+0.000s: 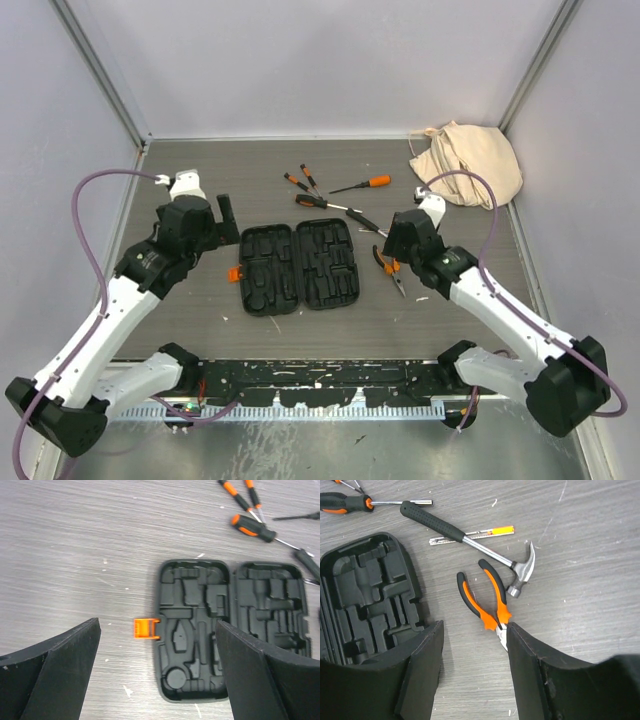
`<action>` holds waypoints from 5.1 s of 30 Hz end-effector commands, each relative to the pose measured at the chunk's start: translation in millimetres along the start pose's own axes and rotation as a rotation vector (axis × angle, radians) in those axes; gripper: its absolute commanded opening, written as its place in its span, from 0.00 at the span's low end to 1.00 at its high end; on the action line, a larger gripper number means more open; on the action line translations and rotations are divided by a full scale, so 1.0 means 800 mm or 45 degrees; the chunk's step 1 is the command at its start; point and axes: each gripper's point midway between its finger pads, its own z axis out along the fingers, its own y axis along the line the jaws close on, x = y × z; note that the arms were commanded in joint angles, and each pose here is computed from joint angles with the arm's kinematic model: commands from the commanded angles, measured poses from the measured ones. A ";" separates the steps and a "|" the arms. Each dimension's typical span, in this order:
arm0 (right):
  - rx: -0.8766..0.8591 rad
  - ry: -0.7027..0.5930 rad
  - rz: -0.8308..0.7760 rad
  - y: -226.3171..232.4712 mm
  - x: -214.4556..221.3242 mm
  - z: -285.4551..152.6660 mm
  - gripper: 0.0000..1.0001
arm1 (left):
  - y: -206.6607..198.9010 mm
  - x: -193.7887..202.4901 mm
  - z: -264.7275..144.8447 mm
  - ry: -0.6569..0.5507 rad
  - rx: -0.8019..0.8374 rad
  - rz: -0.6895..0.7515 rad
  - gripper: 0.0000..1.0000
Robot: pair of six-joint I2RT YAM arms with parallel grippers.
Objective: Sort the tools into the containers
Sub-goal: Pick up the pliers at the center of the board, then place the pliers in the storage box.
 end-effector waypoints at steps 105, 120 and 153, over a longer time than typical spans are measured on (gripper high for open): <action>0.079 0.456 -0.438 -0.003 0.085 0.131 0.31 | 0.030 0.045 0.032 0.245 -0.088 0.087 0.98; -0.521 0.152 -0.290 0.108 -0.004 0.054 0.07 | 0.030 0.042 0.030 0.232 -0.078 0.072 0.98; -1.794 -0.345 -2.920 0.332 0.184 0.024 0.01 | 0.081 0.041 -0.027 0.133 -0.190 0.077 1.00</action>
